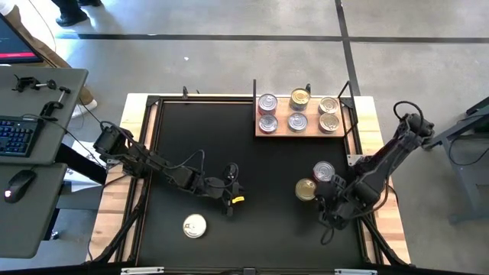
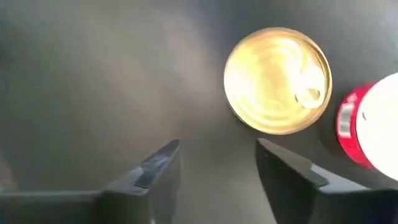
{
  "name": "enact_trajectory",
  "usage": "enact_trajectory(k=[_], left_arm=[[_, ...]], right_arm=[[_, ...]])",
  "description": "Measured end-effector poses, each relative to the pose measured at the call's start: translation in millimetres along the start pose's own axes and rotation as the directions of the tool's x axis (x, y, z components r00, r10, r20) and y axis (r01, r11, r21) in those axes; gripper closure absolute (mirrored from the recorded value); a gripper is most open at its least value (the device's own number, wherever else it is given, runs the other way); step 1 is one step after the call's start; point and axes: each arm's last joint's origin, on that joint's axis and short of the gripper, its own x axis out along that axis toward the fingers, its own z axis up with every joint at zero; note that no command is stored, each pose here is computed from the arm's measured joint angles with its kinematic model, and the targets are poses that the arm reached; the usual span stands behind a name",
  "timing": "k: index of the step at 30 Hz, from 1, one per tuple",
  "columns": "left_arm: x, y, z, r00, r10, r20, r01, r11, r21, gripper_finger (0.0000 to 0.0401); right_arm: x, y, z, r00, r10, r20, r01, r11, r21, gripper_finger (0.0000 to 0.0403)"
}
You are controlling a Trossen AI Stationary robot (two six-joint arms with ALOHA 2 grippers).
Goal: Stack canned seafood by type on shelf
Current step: Move the green tuna can to the center of the table
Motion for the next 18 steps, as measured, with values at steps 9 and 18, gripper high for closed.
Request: enact_trajectory(k=[9, 18], left_arm=[[-0.5, -1.6, 0.1, 1.0, -0.004, 0.002, 0.004, 1.0, -0.026, 0.0389], [-0.6, -1.7, 1.4, 1.0, -0.005, 0.015, 0.005, 0.999, -0.037, 0.0389]], right_arm=[[7.2, -11.7, -12.5, 0.985, -0.066, -0.159, 0.072, 0.997, 0.031, 0.0322], [7.3, -18.8, -7.3, 0.985, -0.15, -0.083, 0.149, 0.989, -0.027, 0.04]])
